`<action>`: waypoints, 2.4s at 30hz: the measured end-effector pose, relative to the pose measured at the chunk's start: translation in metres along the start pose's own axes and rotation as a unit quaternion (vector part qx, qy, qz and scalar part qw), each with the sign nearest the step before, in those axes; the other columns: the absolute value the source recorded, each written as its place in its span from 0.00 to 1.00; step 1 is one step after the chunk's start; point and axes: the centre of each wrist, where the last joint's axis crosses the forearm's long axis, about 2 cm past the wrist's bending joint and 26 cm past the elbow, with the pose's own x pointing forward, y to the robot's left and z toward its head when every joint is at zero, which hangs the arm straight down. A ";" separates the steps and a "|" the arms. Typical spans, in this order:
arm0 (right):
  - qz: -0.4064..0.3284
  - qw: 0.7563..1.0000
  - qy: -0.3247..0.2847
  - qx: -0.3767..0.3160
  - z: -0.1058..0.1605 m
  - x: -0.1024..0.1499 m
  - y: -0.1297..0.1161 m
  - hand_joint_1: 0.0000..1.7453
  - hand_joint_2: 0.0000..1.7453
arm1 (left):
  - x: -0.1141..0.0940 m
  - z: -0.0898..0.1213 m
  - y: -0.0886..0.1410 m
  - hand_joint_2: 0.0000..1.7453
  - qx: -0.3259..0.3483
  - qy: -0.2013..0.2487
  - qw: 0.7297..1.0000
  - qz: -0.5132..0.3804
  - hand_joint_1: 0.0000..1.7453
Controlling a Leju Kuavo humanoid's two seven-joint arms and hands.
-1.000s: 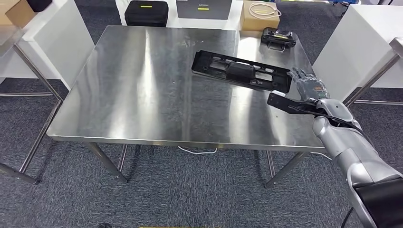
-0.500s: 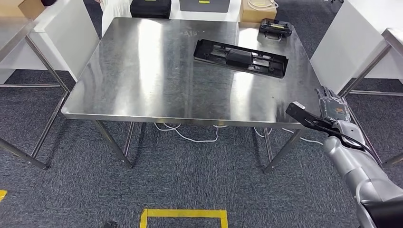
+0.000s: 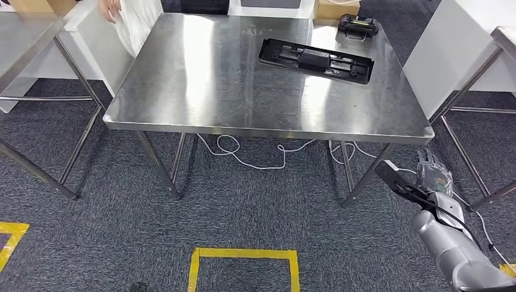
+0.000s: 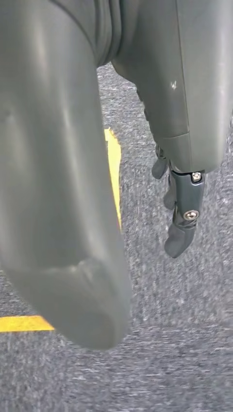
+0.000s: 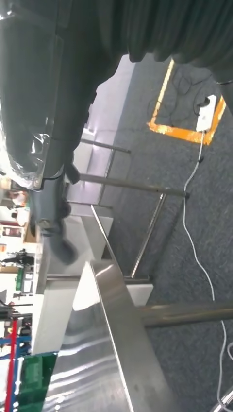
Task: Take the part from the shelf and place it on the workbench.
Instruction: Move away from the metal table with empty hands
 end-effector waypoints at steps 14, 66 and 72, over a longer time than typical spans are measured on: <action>-0.023 0.991 0.131 -0.015 0.082 -0.083 0.081 0.00 1.00 | -0.002 0.003 -0.004 0.00 -0.007 0.006 1.000 -0.003 0.00; -0.107 0.848 0.304 0.421 0.310 -0.069 0.231 0.00 0.00 | 0.021 -0.009 -0.008 0.00 -0.024 -0.006 0.998 -0.049 0.00; -0.108 0.846 0.300 0.427 0.310 -0.065 0.232 0.00 0.00 | 0.024 -0.010 -0.010 0.00 -0.029 -0.003 0.998 -0.047 0.00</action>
